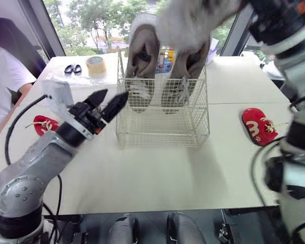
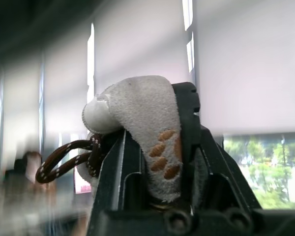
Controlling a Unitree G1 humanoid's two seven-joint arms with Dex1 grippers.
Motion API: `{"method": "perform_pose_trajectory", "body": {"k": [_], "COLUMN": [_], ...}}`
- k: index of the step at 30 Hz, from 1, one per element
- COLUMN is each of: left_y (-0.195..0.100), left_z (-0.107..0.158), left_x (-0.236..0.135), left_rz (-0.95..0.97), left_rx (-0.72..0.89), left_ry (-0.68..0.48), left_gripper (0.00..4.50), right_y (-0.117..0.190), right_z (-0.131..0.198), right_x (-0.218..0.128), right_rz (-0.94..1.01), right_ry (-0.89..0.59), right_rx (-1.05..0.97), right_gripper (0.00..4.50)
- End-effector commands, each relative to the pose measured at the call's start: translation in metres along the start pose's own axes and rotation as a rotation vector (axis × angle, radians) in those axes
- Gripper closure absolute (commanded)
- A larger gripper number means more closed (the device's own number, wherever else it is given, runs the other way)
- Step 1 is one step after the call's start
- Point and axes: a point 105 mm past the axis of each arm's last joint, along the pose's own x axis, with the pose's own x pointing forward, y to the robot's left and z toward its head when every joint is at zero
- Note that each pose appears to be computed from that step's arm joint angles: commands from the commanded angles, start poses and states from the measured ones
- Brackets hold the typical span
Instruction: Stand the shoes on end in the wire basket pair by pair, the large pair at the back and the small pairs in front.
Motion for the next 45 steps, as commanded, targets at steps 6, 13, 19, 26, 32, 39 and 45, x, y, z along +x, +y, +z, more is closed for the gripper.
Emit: {"method": "perform_pose_trajectory", "body": {"k": [6, 13, 19, 26, 32, 39, 45], "left_y": [-0.01, -0.006, 0.002, 0.006, 0.012, 0.024, 0.08], "left_z": [-0.007, -0.01, -0.01, -0.013, -0.013, 0.003, 0.043], "left_x": [-0.005, -0.008, -0.008, -0.01, -0.012, -0.02, -0.025], "left_rz": [-0.067, -0.084, -0.062, -0.041, -0.021, 0.0, 0.233], "left_rx": [0.006, 0.01, 0.015, 0.016, 0.016, 0.042, 0.175], "left_ry": [0.037, 0.065, 0.066, 0.075, 0.084, 0.072, 0.108], "left_gripper": [0.06, 0.06, 0.06, 0.0, 0.0, 0.0, 0.0], "right_y": [-0.013, -0.019, -0.026, -0.035, -0.033, -0.003, 0.002], "right_z": [-0.027, -0.059, -0.09, -0.107, -0.092, -0.036, 0.0], "right_x": [-0.02, -0.027, -0.028, -0.034, -0.037, -0.031, -0.04], "right_rz": [0.181, 0.261, 0.285, 0.272, 0.279, 0.282, 0.148], "right_ry": [0.324, 0.419, 0.451, 0.481, 0.462, 0.318, 0.276], "right_rx": [-0.201, -0.162, -0.09, -0.072, -0.058, -0.011, -0.085], "right_gripper": [3.86, 3.86, 3.86, 1.0, 0.01, 0.01, 0.01]}}
